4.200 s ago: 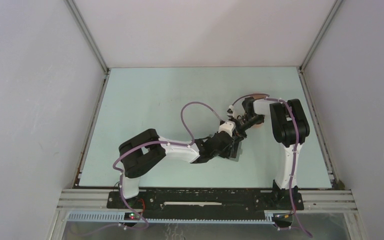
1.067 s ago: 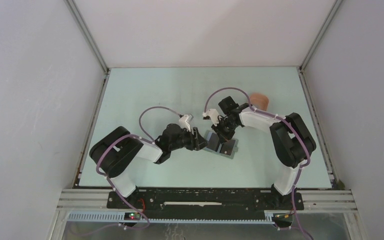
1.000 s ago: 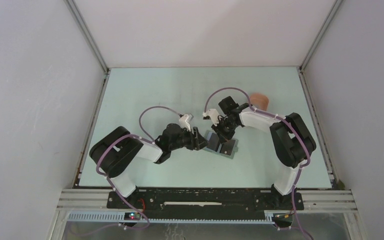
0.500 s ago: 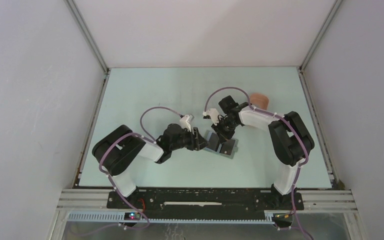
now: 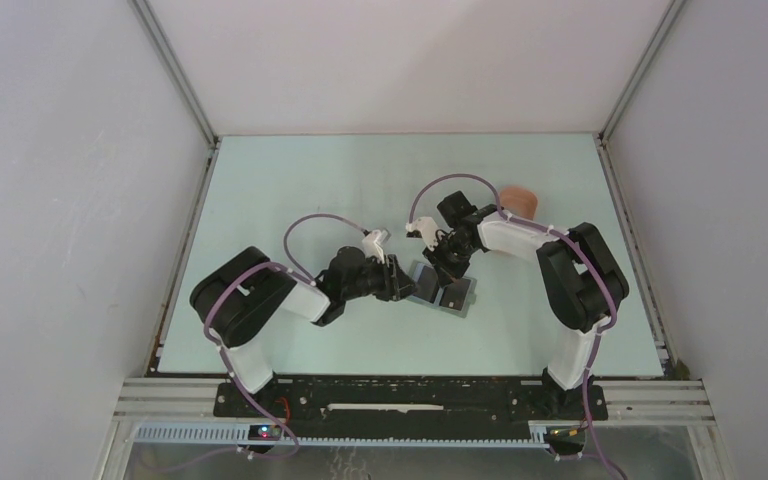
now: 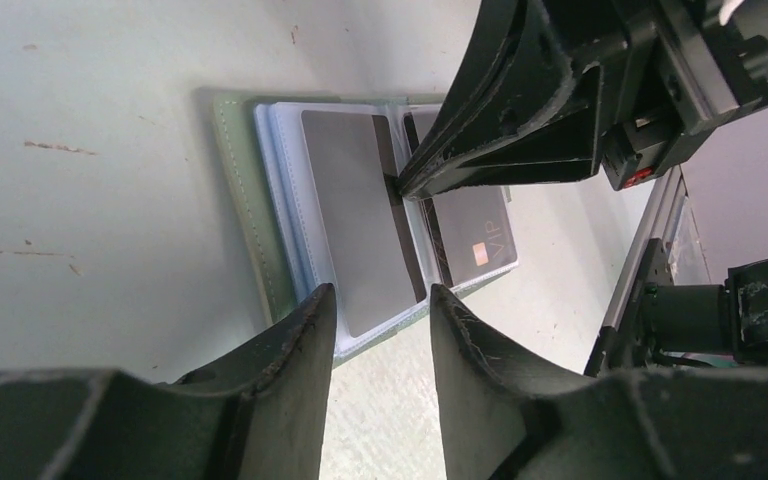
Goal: Put the credit cards into the card holder
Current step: Turn over the card slot in the card holder.
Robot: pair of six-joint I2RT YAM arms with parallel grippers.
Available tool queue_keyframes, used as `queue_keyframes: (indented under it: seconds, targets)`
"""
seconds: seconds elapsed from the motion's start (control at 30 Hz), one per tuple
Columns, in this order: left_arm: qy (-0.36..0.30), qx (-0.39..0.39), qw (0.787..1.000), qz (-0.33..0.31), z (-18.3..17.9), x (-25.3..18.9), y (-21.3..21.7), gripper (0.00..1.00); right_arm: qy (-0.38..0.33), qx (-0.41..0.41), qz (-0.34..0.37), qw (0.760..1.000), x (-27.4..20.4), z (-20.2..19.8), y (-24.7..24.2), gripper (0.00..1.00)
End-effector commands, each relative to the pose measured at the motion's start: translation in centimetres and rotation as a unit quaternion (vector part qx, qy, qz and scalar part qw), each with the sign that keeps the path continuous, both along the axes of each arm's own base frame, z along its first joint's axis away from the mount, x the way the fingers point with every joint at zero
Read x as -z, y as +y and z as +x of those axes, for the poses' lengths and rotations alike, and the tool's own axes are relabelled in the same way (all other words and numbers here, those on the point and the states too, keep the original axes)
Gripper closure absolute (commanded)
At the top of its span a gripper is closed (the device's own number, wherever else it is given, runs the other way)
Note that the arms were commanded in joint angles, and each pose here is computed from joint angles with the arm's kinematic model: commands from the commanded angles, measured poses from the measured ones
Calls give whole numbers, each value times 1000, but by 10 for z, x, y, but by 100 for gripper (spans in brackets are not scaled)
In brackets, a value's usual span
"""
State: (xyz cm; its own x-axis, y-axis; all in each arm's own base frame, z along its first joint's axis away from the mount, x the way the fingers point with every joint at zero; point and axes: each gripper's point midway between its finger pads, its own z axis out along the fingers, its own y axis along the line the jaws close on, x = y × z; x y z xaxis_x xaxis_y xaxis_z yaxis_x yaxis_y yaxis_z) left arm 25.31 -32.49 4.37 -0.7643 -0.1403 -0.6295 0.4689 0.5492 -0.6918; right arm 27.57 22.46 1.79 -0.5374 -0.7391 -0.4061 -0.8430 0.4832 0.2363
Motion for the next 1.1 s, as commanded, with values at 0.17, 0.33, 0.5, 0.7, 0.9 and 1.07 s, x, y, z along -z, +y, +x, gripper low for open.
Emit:
queue_keyframes:
  seconds: [0.17, 0.33, 0.5, 0.7, 0.9, 1.07]
  targets:
    - [-31, -16, 999, -14, 15, -21, -4, 49, -5, 4, 6, 1000, -4, 7, 3, 100]
    - [-33, -11, 999, -11, 15, -23, -4, 49, -5, 3, 6, 1000, -4, 7, 4, 100]
    - [-25, -1, 1000, -17, 12, -21, -8, 50, -6, 5, 6, 1000, -4, 8, 3, 100]
    - [-22, 3, 1000, -19, 11, -21, -9, 51, -6, 4, 7, 1000, -5, 8, 4, 100]
    - [-18, 14, 999, -28, 8, -24, -14, 52, -7, 5, 7, 1000, -6, 8, 4, 100]
    - [-15, 26, 998, -48, 4, -31, -20, 53, -10, 6, 11, 1000, -10, 9, 4, 100]
